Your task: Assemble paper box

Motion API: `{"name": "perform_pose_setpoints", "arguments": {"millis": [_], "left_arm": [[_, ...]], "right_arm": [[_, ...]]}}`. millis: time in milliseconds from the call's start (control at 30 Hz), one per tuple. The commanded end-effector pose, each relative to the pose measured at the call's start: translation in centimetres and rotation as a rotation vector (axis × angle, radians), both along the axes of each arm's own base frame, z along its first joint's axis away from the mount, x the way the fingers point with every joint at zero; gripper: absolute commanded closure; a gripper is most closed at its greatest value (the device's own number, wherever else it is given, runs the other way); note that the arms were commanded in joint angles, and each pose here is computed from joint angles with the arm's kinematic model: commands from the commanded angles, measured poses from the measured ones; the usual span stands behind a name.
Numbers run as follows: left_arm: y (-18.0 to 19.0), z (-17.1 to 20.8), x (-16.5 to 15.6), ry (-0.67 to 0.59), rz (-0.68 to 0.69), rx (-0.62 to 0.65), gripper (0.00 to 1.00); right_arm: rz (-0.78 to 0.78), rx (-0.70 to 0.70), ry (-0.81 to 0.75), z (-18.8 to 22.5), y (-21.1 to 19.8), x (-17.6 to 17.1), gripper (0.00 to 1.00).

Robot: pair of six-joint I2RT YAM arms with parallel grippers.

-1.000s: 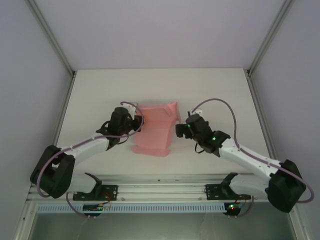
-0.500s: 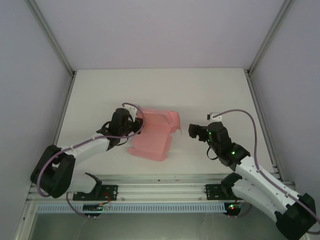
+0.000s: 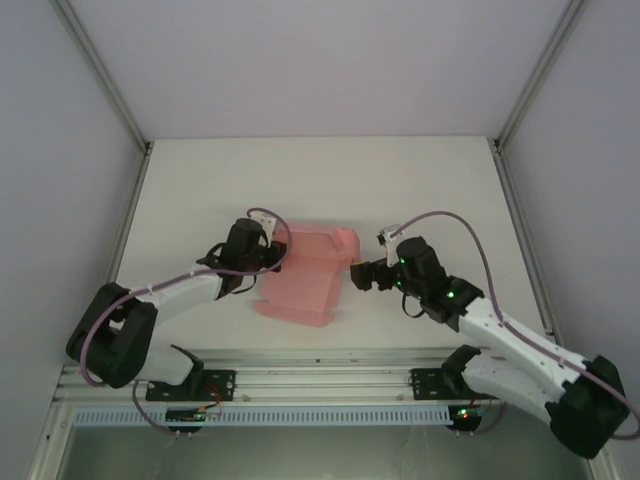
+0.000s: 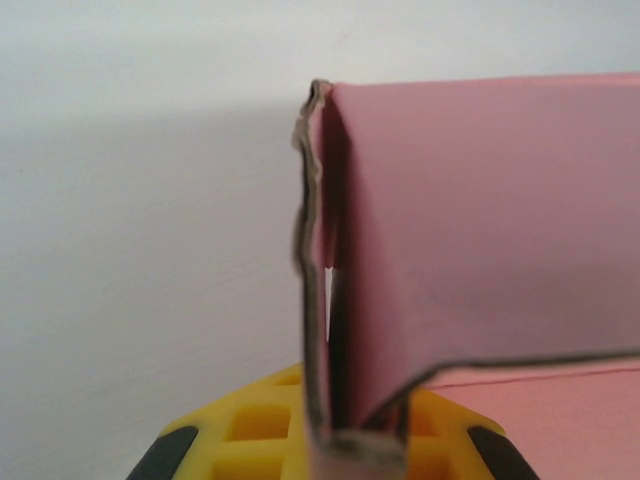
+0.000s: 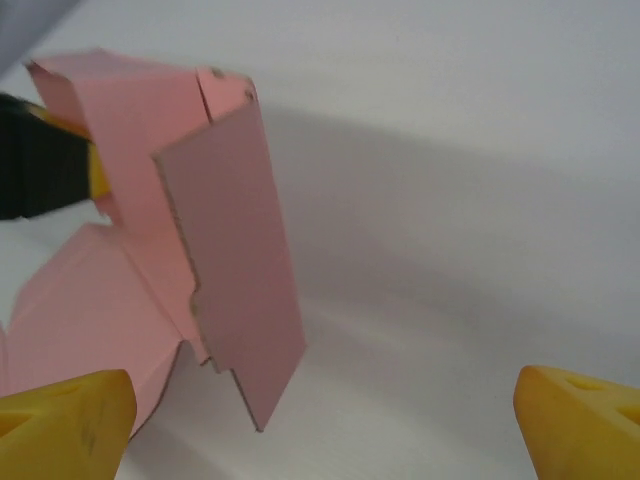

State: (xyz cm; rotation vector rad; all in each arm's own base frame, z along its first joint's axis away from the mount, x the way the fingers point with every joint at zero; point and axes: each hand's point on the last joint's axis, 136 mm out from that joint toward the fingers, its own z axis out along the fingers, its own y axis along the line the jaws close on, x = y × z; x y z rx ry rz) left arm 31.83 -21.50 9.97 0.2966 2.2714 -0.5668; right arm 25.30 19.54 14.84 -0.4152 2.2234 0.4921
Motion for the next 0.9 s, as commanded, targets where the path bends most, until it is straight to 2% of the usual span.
{"name": "perform_pose_setpoints", "arguments": {"millis": [0, 300, 600, 867], "left_arm": [[-0.8, 1.8, 0.9, -0.038, -0.017, -0.012, 1.00], [-0.9, 1.8, 0.8, -0.040, -0.025, -0.019, 1.00], [-2.0, 2.2, 0.2, -0.042, -0.083, -0.065, 1.00], [-2.2, 3.3, 0.0, -0.059, -0.085, -0.106, 1.00]], "right_arm": [[-0.005, -0.073, 0.016, -0.4, 0.1, 0.8, 0.01], [-0.033, -0.108, 0.037, -1.3, 0.3, 1.9, 0.01], [0.088, 0.039, -0.048, -0.2, 3.9, 3.3, 0.01], [0.071, -0.013, -0.036, -1.5, 4.6, 5.0, 0.01]]}}
